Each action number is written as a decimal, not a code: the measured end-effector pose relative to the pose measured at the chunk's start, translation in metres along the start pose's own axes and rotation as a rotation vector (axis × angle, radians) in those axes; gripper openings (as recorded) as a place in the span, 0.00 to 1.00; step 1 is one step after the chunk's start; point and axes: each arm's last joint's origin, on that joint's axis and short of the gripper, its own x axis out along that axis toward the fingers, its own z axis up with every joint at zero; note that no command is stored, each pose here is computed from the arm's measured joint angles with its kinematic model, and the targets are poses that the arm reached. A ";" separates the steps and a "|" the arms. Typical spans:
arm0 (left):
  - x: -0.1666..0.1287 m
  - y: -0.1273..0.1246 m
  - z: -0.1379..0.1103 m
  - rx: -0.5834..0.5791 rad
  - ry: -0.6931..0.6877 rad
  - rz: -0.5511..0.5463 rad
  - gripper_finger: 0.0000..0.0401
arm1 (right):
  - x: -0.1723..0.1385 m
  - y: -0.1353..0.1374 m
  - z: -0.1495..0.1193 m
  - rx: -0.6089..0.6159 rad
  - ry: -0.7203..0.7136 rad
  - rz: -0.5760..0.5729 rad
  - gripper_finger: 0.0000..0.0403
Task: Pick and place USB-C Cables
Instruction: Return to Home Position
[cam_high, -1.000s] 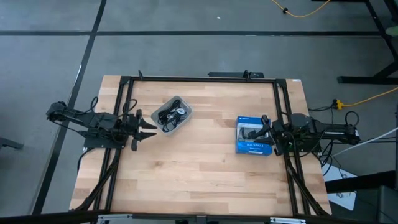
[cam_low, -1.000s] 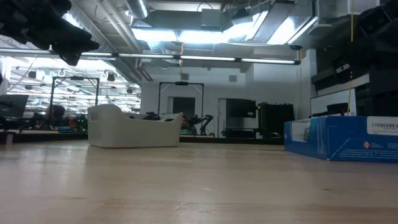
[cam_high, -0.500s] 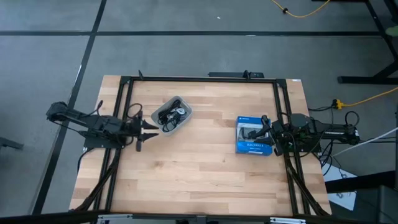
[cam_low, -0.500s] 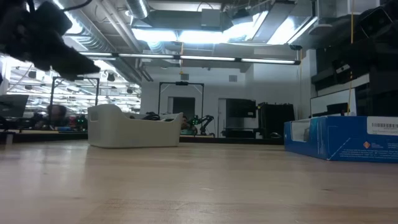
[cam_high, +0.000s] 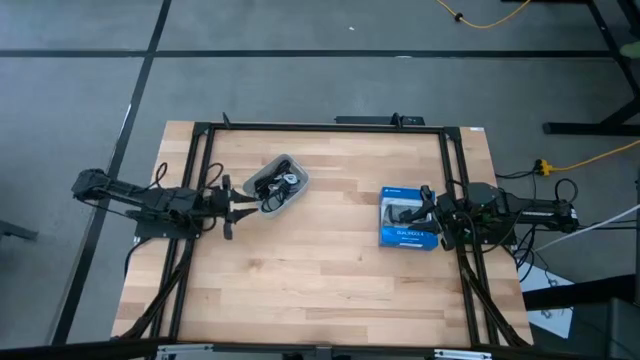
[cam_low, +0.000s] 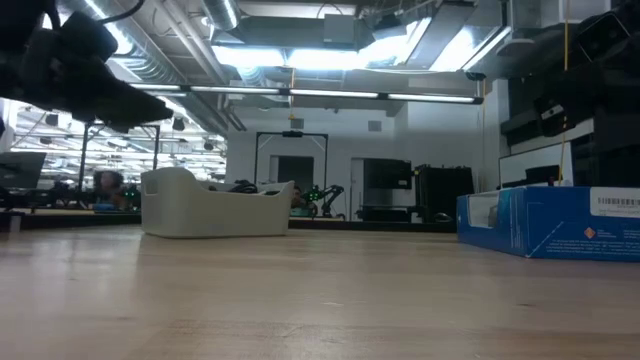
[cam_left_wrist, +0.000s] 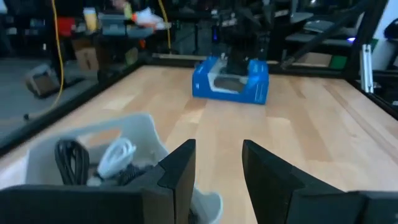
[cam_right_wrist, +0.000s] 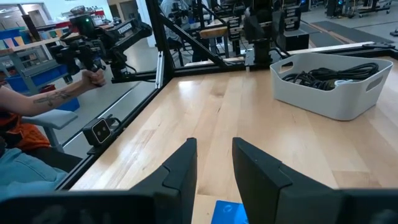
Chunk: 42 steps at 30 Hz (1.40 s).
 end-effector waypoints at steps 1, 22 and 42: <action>0.000 0.001 0.001 0.016 -0.010 -0.008 0.31 | 0.000 0.000 0.000 0.000 0.000 0.000 0.26; 0.003 0.021 -0.004 -0.051 0.065 -0.080 0.31 | 0.000 -0.002 -0.001 -0.001 0.009 -0.050 0.26; 0.003 0.021 -0.004 -0.097 0.068 -0.082 0.31 | 0.000 -0.004 0.000 -0.053 -0.019 -0.144 0.26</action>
